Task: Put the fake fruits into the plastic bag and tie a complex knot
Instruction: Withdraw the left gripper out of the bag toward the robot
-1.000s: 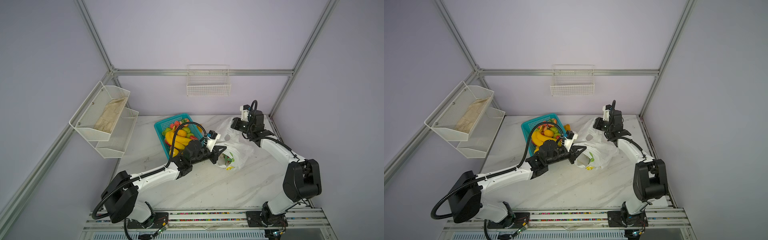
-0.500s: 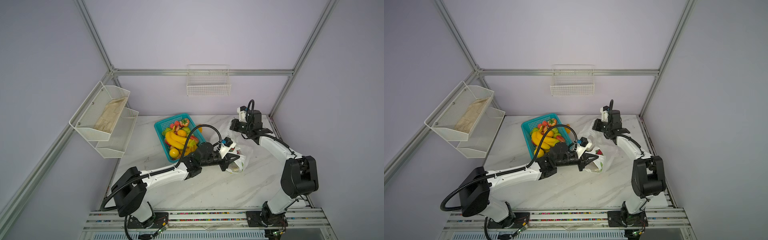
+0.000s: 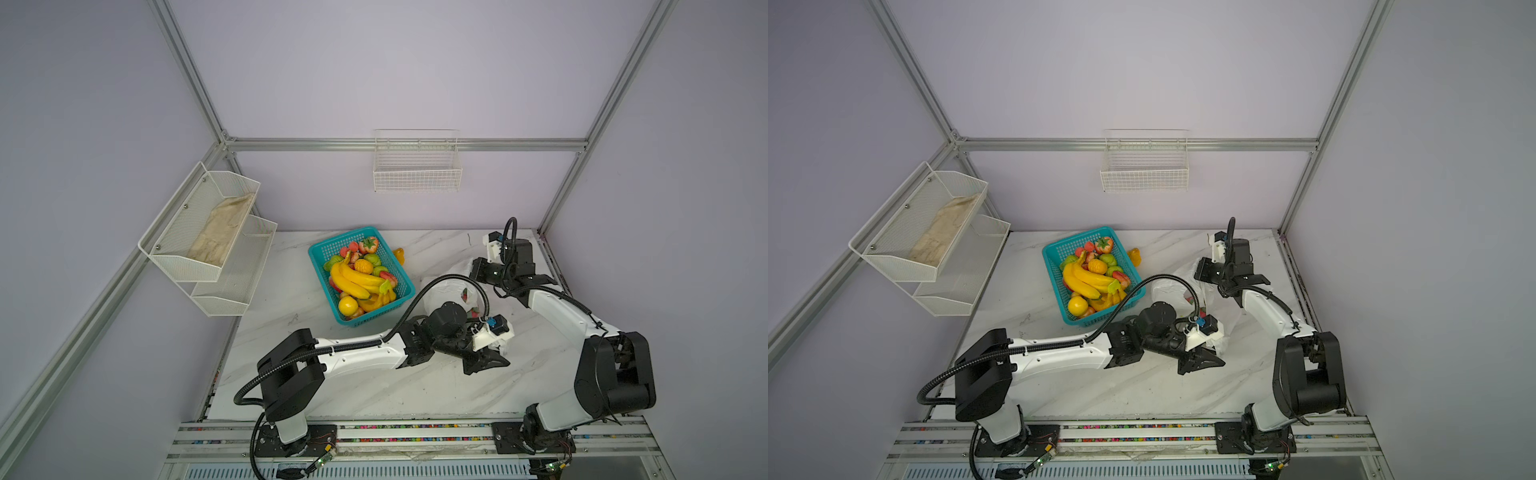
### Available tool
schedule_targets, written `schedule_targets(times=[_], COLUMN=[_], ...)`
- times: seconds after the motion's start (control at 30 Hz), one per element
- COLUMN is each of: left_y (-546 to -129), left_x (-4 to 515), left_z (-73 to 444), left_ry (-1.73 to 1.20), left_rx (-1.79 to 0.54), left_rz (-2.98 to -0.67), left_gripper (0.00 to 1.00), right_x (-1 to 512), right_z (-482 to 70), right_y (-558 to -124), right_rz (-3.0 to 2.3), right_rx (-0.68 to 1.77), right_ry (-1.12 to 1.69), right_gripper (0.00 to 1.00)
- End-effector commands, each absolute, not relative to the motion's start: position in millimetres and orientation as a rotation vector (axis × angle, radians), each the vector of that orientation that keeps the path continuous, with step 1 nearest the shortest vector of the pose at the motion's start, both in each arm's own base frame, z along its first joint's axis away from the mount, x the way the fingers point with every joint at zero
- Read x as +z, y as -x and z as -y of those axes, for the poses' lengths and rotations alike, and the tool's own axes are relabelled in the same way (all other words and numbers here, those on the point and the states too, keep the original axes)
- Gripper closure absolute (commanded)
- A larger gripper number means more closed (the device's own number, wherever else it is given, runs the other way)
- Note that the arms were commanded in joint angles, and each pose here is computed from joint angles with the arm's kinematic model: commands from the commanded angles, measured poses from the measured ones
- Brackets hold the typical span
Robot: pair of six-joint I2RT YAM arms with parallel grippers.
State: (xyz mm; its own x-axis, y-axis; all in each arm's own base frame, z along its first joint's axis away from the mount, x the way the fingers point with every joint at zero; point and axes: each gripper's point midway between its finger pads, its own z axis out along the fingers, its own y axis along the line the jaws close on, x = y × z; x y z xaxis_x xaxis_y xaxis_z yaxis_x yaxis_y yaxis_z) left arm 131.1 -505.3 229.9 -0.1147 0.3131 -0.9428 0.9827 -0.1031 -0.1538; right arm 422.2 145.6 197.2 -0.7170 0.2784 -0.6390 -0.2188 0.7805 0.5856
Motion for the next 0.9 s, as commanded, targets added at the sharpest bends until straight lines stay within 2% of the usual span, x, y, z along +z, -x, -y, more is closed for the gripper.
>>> schedule_targets(times=[0.0,0.2,0.37,0.47,0.6,0.73,0.87], left_y=[-120,-119,-140,-153,-171,-194,-246], left_x=[259,249,245,248,256,267,288], left_z=[512,491,456,431,396,361,318], left_ry=[-1.541,-1.603,-1.541,-1.473,-1.351,-1.218,-0.921], left_rx=[-1.269,-1.169,-1.048,-0.991,-0.856,-0.766,-0.674], left_rz=[-1.361,-1.384,-1.445,-1.490,-1.529,-1.583,-1.688], left_gripper=[0.60,0.40,0.23,0.16,0.11,0.11,0.12], right_x=[206,207,210,209,210,214,217], right_z=[-148,-146,-145,-145,-144,-144,-145], right_y=[-426,-422,-415,-413,-413,-414,-413], right_rz=[-2.171,-2.166,-2.157,-2.160,-2.156,-2.142,-2.136], right_rx=[0.870,0.846,0.834,0.834,0.830,0.823,0.826], right_ry=[-0.033,-0.009,0.014,0.016,0.021,0.027,0.036], right_gripper=[1.00,1.00,1.00,1.00,1.00,1.00,1.00])
